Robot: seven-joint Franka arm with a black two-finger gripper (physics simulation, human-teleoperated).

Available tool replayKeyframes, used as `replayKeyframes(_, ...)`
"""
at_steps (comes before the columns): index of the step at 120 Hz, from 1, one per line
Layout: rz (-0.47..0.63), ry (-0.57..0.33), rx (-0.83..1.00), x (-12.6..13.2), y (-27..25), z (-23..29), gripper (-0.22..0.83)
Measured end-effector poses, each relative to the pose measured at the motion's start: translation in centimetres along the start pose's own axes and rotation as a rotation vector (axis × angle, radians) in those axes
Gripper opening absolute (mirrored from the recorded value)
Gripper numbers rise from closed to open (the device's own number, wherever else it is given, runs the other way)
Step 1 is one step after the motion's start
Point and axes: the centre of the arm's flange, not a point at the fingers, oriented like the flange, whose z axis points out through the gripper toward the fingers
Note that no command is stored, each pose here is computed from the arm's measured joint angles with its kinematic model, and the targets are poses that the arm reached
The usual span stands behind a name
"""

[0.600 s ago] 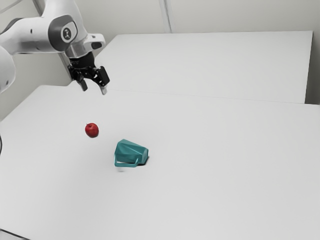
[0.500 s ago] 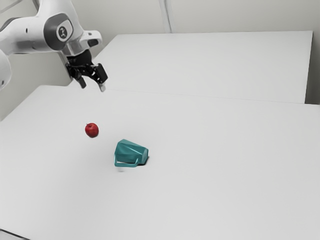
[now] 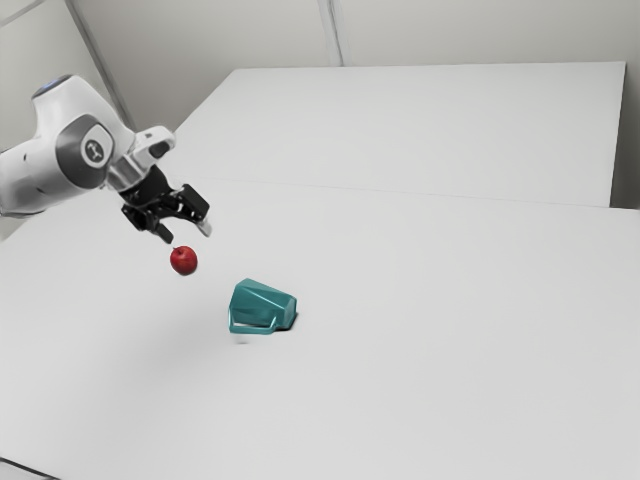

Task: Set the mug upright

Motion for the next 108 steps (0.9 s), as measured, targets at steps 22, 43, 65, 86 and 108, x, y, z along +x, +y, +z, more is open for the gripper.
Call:
replayKeyframes(22,-0.138,0.061,-0.133,-0.8,-1.0,3.4,0.61)
replayKeyframes(43,-0.214,0.112,-0.267,-1.5,-2.1,6.3,0.61)
replayKeyframes(65,-0.2,0.124,-0.326,-2.3,-2.9,9.4,0.6)
replayKeyframes(86,-0.15,0.136,-0.363,-2.6,-2.8,11.9,0.6)
replayKeyframes(108,-0.061,0.136,-0.381,-3.4,-2.1,13.9,0.6)
